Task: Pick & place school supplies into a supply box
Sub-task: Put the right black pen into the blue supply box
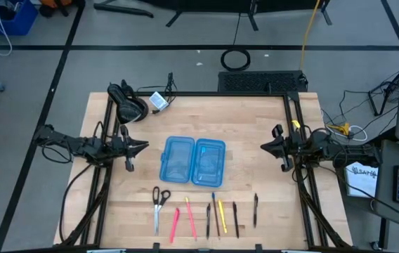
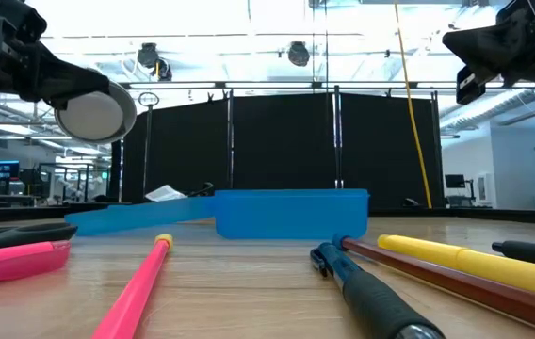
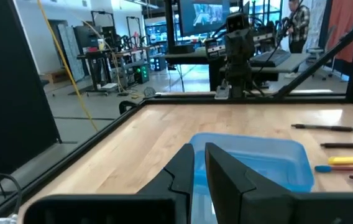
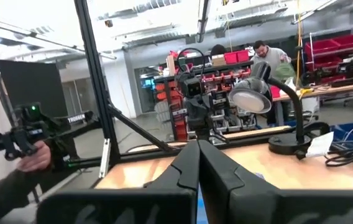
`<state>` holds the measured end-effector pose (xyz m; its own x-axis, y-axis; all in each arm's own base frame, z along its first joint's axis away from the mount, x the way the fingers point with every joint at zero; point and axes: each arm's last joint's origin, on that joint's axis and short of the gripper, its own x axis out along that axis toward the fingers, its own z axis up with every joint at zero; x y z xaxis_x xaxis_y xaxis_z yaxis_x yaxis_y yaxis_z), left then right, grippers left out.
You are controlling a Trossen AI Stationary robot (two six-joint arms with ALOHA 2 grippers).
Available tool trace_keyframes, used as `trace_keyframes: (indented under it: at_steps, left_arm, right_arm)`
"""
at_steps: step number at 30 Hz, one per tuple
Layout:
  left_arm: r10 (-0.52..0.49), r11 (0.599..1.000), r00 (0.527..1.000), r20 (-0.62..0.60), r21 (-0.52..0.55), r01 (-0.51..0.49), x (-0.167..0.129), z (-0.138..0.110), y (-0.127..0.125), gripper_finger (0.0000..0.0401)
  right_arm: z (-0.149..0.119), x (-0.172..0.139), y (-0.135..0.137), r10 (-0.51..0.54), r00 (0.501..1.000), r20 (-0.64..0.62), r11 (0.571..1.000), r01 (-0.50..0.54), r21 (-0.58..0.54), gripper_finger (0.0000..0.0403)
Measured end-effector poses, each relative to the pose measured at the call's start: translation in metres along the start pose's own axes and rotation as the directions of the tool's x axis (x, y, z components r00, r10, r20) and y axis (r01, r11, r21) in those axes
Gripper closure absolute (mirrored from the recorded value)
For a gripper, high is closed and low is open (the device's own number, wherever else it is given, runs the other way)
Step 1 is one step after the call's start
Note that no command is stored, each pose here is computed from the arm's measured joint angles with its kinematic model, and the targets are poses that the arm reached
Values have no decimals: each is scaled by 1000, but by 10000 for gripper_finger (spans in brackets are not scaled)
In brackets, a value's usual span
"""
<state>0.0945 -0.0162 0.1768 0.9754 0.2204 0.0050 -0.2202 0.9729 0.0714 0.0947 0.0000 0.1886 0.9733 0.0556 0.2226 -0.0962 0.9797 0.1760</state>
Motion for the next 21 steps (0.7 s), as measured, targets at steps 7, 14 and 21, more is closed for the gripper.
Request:
trace_keyframes:
  at_steps: [7,14,21]
  left_arm:
    - [10,998,995,96,59,-16,-1,10,1,354]
    - [41,990,974,222,126,-70,-3,24,4,354]
    - [30,984,986,166,170,-59,-2,18,3,354]
  right_arm:
    - [14,0,-1,-98,984,149,995,102,-19,403]
    - [12,19,1,-249,967,-60,967,252,37,389]
    - [57,75,26,-326,909,-260,941,337,-3,337]
